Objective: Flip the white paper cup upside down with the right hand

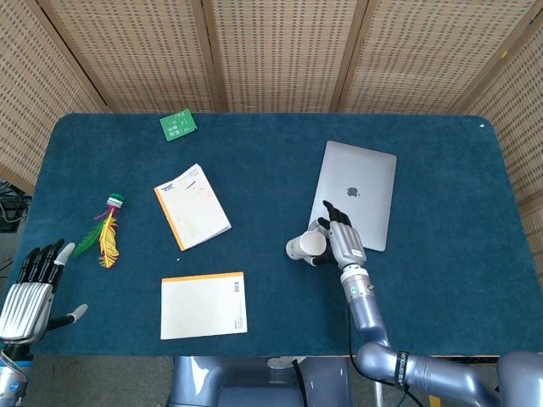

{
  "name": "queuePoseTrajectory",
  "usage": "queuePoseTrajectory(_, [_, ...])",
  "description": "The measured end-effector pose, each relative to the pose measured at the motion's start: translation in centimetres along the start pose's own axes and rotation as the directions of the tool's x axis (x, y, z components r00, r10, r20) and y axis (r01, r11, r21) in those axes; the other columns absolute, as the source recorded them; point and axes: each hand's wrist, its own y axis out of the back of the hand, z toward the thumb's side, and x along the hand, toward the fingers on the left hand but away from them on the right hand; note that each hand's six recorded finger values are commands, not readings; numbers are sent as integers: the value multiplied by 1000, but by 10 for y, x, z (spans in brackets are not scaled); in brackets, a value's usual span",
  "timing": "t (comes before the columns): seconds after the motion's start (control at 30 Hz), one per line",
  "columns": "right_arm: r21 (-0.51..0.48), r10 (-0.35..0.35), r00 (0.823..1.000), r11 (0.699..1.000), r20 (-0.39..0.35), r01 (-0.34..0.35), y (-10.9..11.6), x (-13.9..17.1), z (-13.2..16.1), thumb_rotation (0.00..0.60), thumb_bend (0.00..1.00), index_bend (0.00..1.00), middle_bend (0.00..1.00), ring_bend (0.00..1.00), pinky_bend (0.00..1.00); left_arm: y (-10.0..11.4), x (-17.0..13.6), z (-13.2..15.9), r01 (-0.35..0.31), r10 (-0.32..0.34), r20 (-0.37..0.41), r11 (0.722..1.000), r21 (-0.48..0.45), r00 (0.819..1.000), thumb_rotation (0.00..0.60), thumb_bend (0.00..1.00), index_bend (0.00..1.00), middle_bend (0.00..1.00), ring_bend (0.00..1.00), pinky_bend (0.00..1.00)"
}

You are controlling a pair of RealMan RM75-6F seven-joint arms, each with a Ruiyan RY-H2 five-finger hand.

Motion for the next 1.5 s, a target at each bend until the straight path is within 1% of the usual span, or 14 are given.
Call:
queuePoseTrajectory(0.13, [19,2,1000,1000,14,-2,0,-1,-8,600,270,453,22,0,24,0,0,0,1,-1,1,1000,2,1000,600,151,0,0,0,0])
queuePoseTrajectory(0.27, [69,-14,999,998,33,12,7,-2,-20,600,270,432,8,0,14,-1,-1,2,0,0,7,1000,5,1000,600,151,0,0,0,0])
queuePoseTrajectory(0.53, [184,-49,997,982,57,38,16,0,-36,600,271,296,0,0,0,-1,-1,3,1,-1,9,1000,7,1000,600,152,0,0,0,0])
queuePoseTrajectory(0.7, [237,-75,997,969,35,65,17,5,-36,600,272,243,0,0,0,-3,-1,4,5,-5,11,1000,10,1000,600,151,0,0,0,0])
queuePoseTrajectory(0.8, [287,-98,995,954,6,92,15,9,-32,600,273,252,0,0,0,-3,-1,4,3,-3,11,1000,10,1000,600,152,0,0,0,0])
queuePoseTrajectory(0.87, [324,-110,994,940,-14,108,10,12,-27,600,275,270,0,0,0,-2,-1,4,0,0,10,1000,7,1000,600,153,0,0,0,0])
queuePoseTrajectory(1.0, [363,-101,994,926,-35,107,-5,17,-17,600,275,294,0,0,0,-1,-1,3,-2,2,7,1000,2,1000,600,154,0,0,0,0])
queuePoseTrajectory(1.27, [410,-66,997,909,-31,73,-33,21,1,600,275,319,0,0,0,1,-2,2,-6,6,10,1000,-9,1000,600,156,0,0,0,0])
queuePoseTrajectory(1.4, [430,-88,996,898,-25,90,-35,20,5,600,275,358,0,0,5,0,-2,3,-1,1,12,1000,-9,1000,600,157,0,0,0,0])
queuePoseTrajectory(1.5, [461,-106,994,881,-26,106,-35,19,8,600,275,377,0,0,14,0,-2,3,0,0,14,1000,-8,1000,600,157,0,0,0,0])
